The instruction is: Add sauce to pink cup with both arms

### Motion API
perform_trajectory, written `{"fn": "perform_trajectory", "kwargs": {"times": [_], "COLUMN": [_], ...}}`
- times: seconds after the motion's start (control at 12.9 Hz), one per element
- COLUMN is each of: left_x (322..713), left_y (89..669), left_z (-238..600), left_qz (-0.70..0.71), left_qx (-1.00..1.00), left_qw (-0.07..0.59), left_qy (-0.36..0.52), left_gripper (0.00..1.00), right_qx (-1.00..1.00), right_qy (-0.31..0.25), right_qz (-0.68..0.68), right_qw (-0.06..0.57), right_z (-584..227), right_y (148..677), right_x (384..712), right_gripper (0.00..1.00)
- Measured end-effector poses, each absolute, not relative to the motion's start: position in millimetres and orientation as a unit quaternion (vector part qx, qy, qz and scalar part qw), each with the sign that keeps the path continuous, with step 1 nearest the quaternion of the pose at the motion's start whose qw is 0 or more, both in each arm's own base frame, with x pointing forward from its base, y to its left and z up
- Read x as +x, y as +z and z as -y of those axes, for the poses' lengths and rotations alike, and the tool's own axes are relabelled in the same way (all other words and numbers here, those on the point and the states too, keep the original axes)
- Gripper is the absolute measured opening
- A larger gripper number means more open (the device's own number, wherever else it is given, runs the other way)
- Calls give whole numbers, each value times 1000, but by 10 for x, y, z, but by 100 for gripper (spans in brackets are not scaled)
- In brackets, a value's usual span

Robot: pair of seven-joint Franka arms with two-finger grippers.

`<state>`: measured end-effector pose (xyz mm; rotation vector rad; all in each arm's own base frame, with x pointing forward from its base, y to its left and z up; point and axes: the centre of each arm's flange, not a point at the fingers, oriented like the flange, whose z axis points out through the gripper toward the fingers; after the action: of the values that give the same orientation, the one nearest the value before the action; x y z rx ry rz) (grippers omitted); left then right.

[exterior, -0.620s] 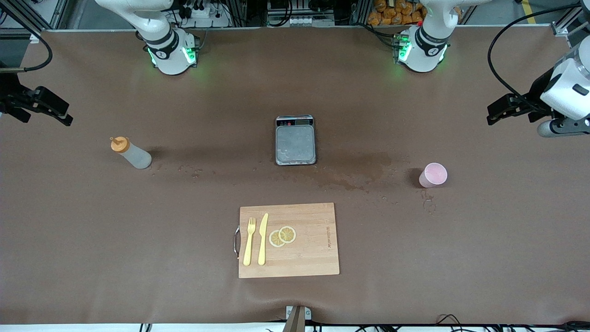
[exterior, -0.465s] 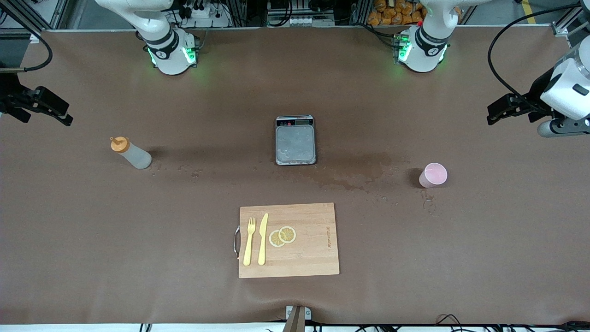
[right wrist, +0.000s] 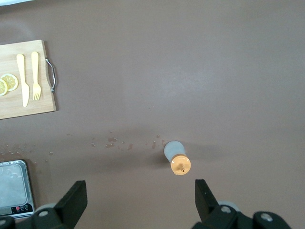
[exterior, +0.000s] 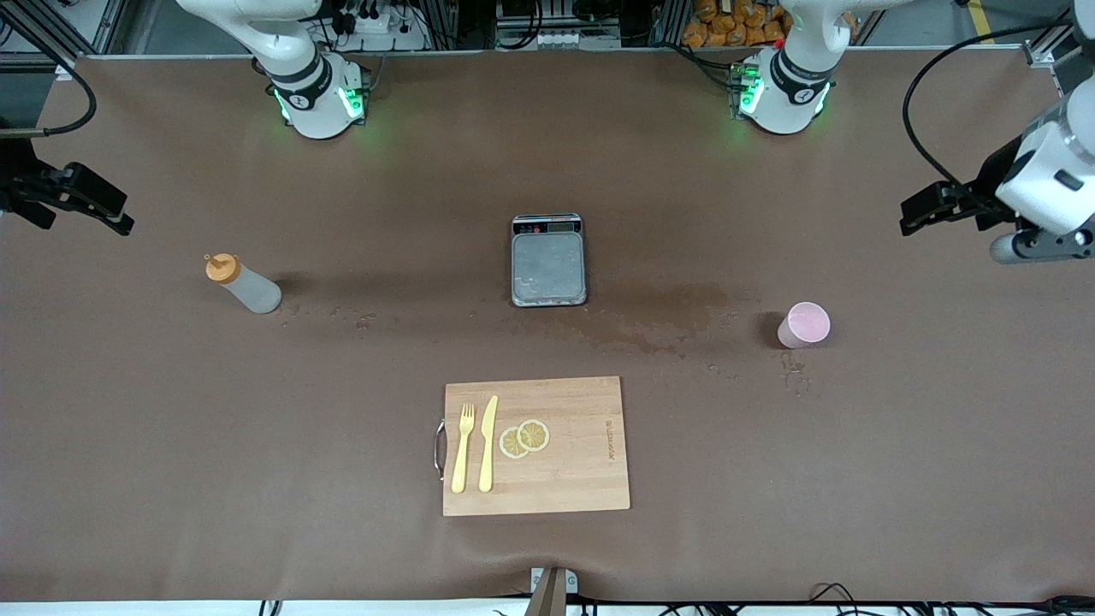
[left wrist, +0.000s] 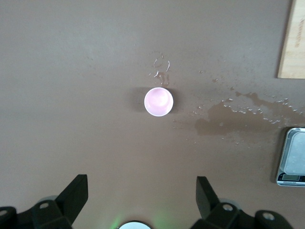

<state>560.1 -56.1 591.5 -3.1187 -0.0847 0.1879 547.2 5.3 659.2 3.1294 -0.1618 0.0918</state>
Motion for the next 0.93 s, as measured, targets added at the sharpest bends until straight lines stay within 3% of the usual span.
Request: {"fn": "perform_trajectory", "kwargs": {"times": [0.31, 0.54, 0.93], "left_x": [5912, 5930, 5888], "left_y": [5144, 4323, 3254], "left_z": [460, 455, 287], "left_qz": [36, 37, 52], "left_qx": [-997, -999, -998], "left_qw": [1, -4, -13], "left_qy": [61, 34, 32], "left_gripper": [100, 100, 100], "right_qx": [997, 996, 995], "right_qy": [32, 31, 26], "right_qz": [51, 43, 86], "right_qw": [46, 77, 42], "right_z": [22, -4, 403], "right_y": [6591, 6557, 6403], "right_x": [5479, 5507, 5616], "right_gripper": [100, 100, 100]}}
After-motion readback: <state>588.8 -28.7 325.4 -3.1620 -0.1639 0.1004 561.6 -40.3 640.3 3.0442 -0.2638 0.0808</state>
